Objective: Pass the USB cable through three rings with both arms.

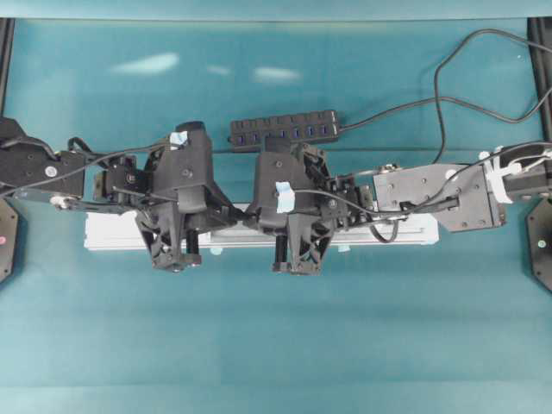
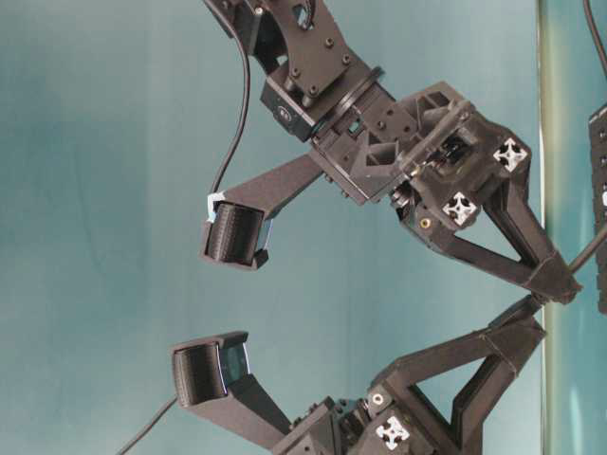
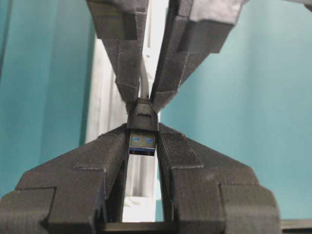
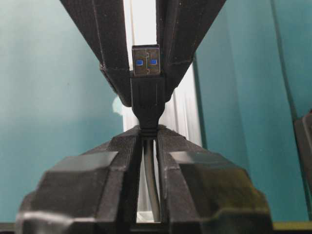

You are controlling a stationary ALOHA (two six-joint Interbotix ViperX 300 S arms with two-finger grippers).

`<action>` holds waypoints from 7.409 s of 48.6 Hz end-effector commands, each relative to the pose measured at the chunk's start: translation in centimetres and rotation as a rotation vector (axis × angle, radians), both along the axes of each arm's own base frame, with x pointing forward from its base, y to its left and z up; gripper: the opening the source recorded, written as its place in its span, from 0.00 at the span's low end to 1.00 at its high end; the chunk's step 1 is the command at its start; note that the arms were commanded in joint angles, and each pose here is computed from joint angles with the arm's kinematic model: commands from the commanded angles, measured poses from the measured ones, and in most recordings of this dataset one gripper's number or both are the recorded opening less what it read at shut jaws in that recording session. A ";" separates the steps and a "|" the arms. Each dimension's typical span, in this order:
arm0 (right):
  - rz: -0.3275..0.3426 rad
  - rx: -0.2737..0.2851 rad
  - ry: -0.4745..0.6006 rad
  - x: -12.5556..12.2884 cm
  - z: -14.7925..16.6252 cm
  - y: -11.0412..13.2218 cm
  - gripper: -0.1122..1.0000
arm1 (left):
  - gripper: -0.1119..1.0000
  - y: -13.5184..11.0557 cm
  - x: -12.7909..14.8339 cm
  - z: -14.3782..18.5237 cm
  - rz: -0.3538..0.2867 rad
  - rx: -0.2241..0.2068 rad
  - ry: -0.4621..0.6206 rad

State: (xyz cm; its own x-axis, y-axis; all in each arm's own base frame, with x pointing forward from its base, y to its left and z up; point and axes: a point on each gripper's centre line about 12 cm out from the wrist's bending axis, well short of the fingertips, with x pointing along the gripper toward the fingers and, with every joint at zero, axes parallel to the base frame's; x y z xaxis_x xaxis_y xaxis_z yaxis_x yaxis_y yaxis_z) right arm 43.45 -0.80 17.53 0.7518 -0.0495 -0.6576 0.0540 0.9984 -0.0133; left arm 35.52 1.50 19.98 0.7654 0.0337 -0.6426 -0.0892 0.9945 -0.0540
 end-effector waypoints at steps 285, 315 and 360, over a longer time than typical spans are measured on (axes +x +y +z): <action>0.009 -0.033 0.098 6.8 -3.2 1.2 0.04 | 0.29 -1.2 -4.7 -5.0 0.017 -0.057 0.066; 0.008 -0.042 0.133 5.9 -3.1 1.5 0.45 | 0.29 -1.3 -5.1 -5.2 0.015 -0.059 0.080; -0.043 -0.049 0.167 0.4 -0.6 -0.7 0.93 | 0.29 -1.3 -7.7 -4.8 0.021 -0.061 0.158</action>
